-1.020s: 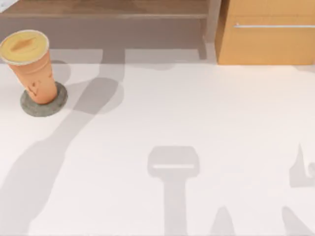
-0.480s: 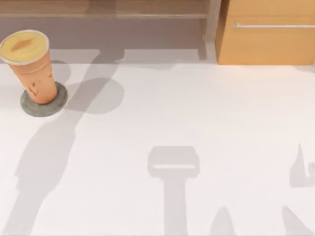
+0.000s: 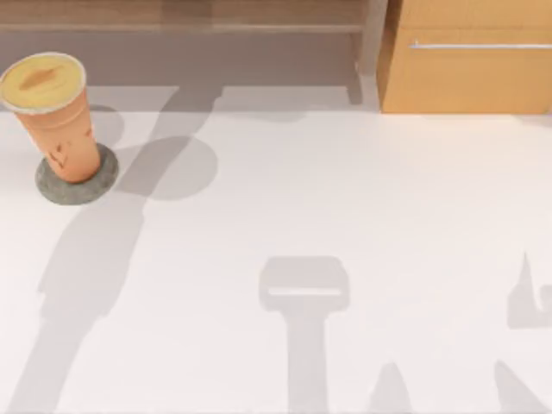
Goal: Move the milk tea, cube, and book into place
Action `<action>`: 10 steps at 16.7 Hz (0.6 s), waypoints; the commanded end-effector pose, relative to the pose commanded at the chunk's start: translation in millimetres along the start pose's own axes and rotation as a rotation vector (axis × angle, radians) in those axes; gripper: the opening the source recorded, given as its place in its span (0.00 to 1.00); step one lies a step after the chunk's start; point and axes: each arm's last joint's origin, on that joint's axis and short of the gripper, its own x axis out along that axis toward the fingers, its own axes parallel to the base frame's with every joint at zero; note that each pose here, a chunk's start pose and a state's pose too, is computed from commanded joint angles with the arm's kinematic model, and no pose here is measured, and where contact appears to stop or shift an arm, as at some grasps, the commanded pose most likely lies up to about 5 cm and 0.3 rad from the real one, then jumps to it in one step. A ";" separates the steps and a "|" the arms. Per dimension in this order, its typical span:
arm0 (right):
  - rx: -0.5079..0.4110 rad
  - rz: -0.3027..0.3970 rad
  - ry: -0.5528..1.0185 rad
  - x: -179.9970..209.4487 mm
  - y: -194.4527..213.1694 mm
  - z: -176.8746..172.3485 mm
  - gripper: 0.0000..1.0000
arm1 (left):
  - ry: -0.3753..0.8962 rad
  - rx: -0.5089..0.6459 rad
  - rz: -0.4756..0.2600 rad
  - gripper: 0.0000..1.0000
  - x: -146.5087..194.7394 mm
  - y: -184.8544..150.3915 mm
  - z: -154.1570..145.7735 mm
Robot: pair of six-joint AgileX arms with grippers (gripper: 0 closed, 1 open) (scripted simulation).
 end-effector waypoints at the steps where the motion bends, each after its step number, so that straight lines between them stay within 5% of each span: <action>1: 0.000 0.000 0.000 0.0 0.0 0.0 1.00 | 0.000 0.000 0.000 0.00 0.0 0.0 0.0; 10: 0.000 0.000 0.000 0.0 0.0 0.0 1.00 | 0.000 0.000 0.000 0.68 0.0 0.0 0.0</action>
